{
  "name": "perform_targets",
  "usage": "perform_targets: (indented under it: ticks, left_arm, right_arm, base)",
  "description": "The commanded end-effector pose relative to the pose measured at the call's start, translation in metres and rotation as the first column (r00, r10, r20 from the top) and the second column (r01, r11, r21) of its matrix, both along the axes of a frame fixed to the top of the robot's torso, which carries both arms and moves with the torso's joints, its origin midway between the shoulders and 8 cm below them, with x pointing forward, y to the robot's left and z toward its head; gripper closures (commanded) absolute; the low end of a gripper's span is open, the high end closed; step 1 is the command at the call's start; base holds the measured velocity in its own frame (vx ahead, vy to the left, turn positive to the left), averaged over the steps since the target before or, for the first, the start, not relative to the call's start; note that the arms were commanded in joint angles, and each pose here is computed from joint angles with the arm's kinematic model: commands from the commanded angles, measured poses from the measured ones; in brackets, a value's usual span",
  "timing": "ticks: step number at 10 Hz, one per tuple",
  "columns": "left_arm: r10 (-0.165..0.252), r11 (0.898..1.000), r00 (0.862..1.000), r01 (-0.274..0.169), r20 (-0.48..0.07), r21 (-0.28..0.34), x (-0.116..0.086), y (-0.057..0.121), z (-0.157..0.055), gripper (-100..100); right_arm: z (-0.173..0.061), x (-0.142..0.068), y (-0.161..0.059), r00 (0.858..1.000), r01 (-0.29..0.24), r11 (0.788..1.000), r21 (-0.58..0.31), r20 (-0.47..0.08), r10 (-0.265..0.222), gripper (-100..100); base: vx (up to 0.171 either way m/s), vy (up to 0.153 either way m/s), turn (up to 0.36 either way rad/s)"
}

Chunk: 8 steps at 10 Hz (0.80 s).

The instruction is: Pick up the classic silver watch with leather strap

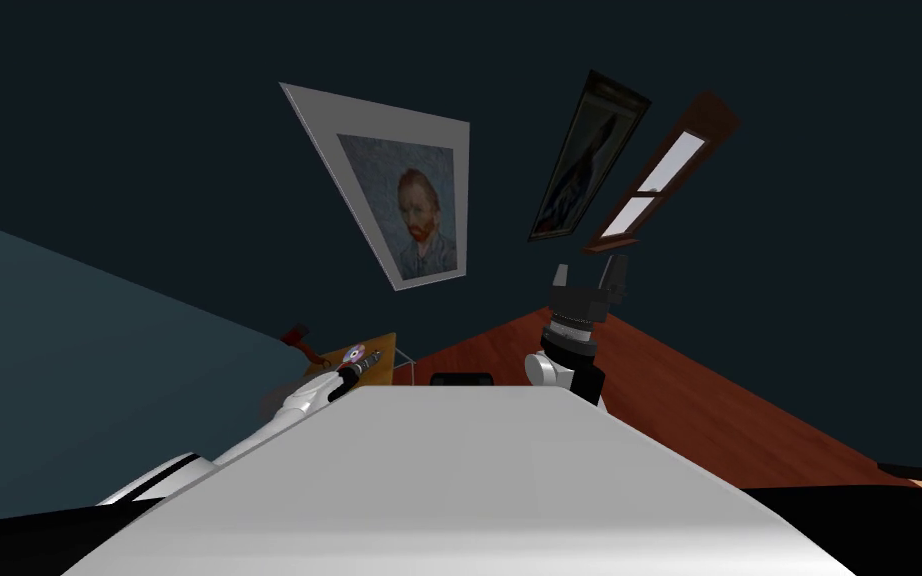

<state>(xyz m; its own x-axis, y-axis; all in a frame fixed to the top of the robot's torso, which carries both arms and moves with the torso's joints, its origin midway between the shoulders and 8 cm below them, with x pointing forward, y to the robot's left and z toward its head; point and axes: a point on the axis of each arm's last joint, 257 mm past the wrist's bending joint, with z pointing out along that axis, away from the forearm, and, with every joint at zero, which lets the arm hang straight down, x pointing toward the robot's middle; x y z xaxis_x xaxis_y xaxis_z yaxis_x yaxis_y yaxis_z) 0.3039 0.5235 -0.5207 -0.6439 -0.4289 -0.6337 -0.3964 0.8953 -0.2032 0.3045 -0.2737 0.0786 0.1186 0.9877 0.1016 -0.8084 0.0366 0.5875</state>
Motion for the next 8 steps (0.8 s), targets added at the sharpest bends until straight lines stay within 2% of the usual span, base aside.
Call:
perform_targets:
  ticks: [1, 4, 5, 6, 7, 8]
  left_arm:
    - [0.0, 1.0, 1.0, 0.0, 0.0, 0.0, 0.0, 0.0, 0.0, 100]
    - [-0.008, 1.0, 1.0, 0.008, -0.001, -0.002, 0.0, -0.003, -0.001, 100]
    - [-0.006, 1.0, 1.0, 0.006, -0.001, -0.002, 0.0, -0.003, -0.001, 0]
    - [-0.007, 1.0, 1.0, 0.007, 0.001, -0.001, -0.006, 0.0, 0.001, 100]
    - [-0.015, 1.0, 1.0, 0.015, -0.003, 0.001, -0.013, 0.0, 0.002, 100]
    - [-0.013, 1.0, 1.0, 0.013, 0.0, -0.001, -0.013, 0.001, 0.003, 100]
  right_arm:
    - [0.0, 0.0, 0.0, 1.0, 0.0, 1.0, 0.0, 0.0, 0.0, 0]
    - [0.0, 0.0, 0.0, 1.0, 0.0, 1.0, 0.0, 0.0, 0.0, 0]
    - [0.0, 0.0, 0.0, 1.0, 0.0, 1.0, 0.0, 0.0, 0.0, 0]
    - [0.0, 0.0, 0.0, 1.0, 0.0, 1.0, 0.0, 0.0, 0.0, 0]
    - [0.0, 0.0, 0.0, 1.0, 0.0, 1.0, 0.0, 0.0, 0.0, 0]
    - [0.0, 0.0, 0.0, 1.0, 0.0, 1.0, 0.0, 0.0, 0.0, 0]
  base:
    - [-0.003, 0.001, -0.014]
    - [-0.001, -0.002, -0.006]
    - [0.0, 0.0, 0.0]
    - [0.013, 0.016, 0.081]
    - [0.034, 0.011, 0.111]
    - [0.016, 0.006, 0.053]
